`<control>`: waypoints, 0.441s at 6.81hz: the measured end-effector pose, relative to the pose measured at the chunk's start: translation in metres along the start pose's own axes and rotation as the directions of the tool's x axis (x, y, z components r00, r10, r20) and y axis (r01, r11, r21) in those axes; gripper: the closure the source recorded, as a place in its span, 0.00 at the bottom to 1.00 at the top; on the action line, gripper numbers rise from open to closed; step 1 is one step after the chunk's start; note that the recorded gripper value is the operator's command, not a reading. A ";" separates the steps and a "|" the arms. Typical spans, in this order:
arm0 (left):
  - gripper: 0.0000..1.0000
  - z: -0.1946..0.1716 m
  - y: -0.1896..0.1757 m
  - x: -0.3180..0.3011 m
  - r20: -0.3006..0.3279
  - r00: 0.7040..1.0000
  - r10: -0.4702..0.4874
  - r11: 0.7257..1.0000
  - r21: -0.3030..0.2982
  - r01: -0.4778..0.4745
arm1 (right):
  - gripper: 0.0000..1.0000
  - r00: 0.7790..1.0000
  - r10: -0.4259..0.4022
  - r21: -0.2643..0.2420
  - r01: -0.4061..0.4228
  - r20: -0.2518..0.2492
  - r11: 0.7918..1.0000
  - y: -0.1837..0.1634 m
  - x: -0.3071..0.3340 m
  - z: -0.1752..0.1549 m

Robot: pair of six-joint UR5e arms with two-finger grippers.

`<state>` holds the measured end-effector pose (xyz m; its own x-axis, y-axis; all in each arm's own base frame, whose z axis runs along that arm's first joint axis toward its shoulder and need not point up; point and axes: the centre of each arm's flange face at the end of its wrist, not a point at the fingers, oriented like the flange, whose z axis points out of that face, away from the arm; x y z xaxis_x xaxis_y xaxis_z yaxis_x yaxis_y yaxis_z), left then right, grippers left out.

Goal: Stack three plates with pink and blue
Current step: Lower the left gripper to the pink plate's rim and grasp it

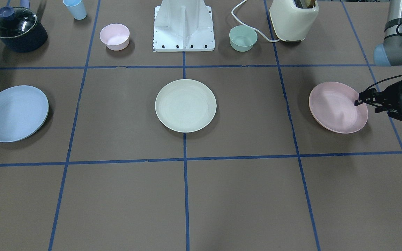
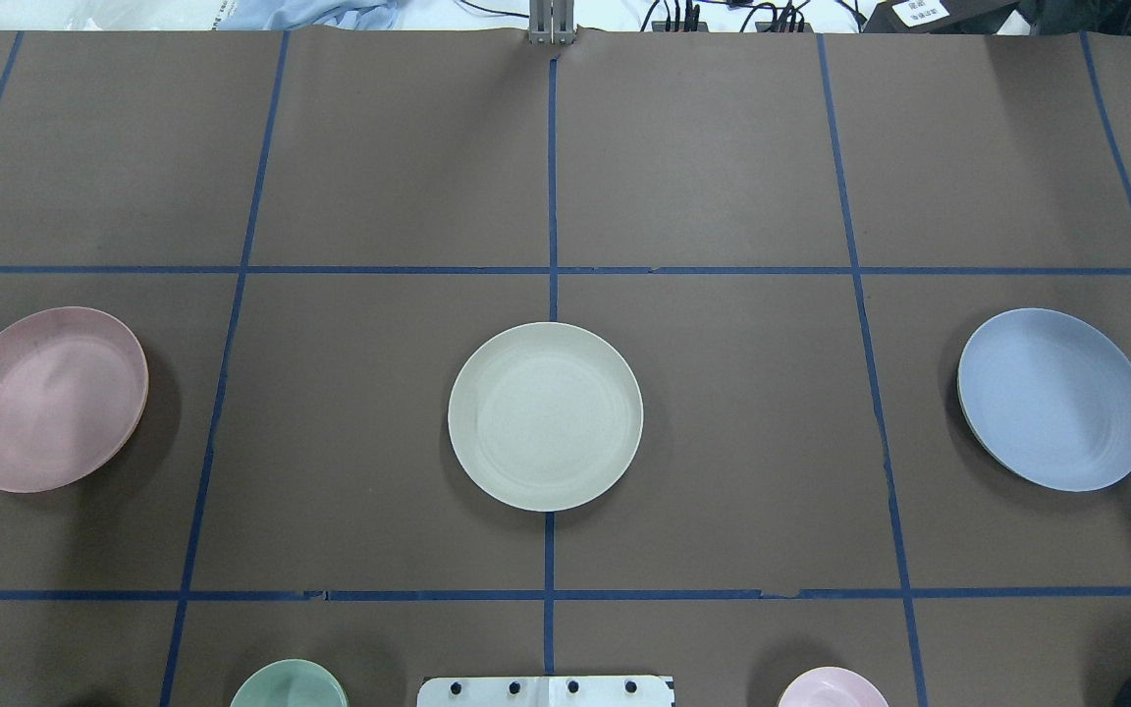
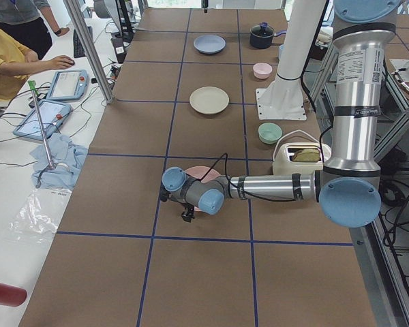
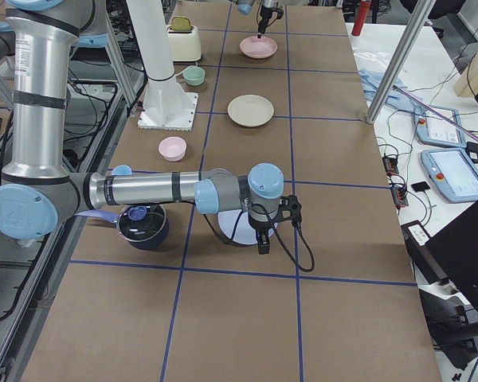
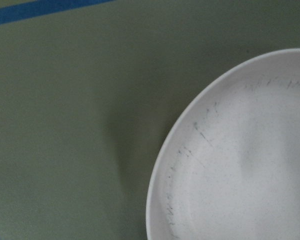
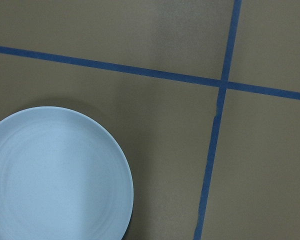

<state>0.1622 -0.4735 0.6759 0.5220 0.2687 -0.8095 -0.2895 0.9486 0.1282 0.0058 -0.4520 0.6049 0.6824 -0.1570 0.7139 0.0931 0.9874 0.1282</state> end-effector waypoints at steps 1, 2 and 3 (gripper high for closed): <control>0.75 0.003 -0.001 0.000 -0.001 1.000 0.004 1.000 -0.004 -0.004 | 0.00 1.000 -0.001 0.000 0.001 0.000 1.000 0.000 -0.001 0.000; 0.80 0.006 -0.001 0.000 -0.001 1.000 0.005 1.000 -0.006 -0.005 | 0.00 1.000 -0.002 0.000 0.002 0.001 1.000 0.000 -0.001 0.000; 0.85 0.007 -0.001 0.000 -0.001 1.000 0.007 1.000 -0.009 -0.007 | 0.00 1.000 -0.003 0.000 0.003 0.001 1.000 0.000 -0.001 0.000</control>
<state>0.1684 -0.4737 0.6796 0.5196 0.2750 -0.8090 -0.2998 0.9453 0.1288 0.0049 -0.4521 0.6038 0.6812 -0.1599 0.7144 0.0948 0.9869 0.1305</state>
